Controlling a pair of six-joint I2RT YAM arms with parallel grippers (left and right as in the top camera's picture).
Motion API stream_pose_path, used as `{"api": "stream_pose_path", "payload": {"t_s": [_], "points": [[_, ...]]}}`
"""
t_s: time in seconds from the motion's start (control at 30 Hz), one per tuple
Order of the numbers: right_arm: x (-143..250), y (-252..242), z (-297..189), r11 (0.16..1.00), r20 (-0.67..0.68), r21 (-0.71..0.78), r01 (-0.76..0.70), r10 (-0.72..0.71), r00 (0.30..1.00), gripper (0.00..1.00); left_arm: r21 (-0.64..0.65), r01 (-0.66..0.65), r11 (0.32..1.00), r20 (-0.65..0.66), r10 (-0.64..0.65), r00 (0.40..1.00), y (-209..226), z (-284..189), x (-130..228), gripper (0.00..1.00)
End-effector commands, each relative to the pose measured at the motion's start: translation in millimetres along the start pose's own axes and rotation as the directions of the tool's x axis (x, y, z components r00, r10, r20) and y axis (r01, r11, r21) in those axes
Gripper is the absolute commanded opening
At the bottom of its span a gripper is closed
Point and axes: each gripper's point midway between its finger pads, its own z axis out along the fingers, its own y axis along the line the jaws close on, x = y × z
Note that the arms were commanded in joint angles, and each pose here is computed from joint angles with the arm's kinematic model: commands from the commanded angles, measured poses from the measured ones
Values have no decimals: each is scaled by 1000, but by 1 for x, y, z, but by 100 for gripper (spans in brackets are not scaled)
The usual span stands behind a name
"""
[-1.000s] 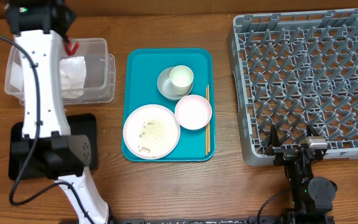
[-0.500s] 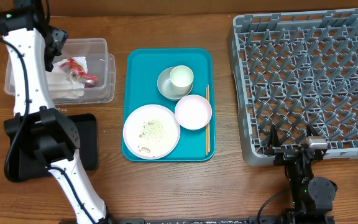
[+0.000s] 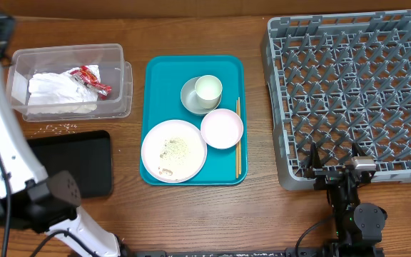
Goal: Sort waste into correct bins and load items into the dishwasher
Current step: 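Carry the red wrapper into the clear bin and release it, then move the right gripper over the tray and grasp the small pink bowl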
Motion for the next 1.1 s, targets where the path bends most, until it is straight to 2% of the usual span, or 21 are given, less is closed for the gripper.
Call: {"api": "stream_pose_path", "payload": {"t_s": [0.0,0.13,0.23,0.3,0.43,0.57,0.67,0.73,0.83,1.0,1.07], "points": [[2,-3,0,1000,4,11,7,-7,1000,100,-64,-5,998,1,5,1000,16,10,-5,100],[2,-3,0,1000,4,11,7,-7,1000,100,-112,-27,993,-38,23,999,29,9,4,100],[-1,-16,-1,995,15,89,33,-34,999,100,-118,-30,993,-45,25,999,31,9,6,100],[-15,-18,-1,994,73,105,20,-28,997,100,-118,-30,993,-44,25,999,31,9,6,100],[-40,13,-4,996,168,-81,-44,57,984,100,-117,-31,993,-45,25,999,30,9,6,100],[-65,13,-10,996,271,-80,-34,55,961,100,-117,-31,993,-45,25,999,30,9,6,100],[-88,27,-19,983,352,-175,-45,106,930,100,-117,-31,993,-45,25,999,30,9,6,100],[-108,37,-30,964,415,-256,-67,172,893,100,-118,-31,993,-45,25,999,30,9,6,100],[-138,40,-49,952,523,-299,-64,219,824,100,-117,-31,993,-45,25,999,30,9,6,100],[-187,30,-92,963,732,-266,-36,226,643,100,-117,-31,993,-45,26,999,30,9,6,100],[-203,29,-104,964,767,-263,-29,228,599,100,-117,-31,993,-45,25,999,30,9,6,100]]}}
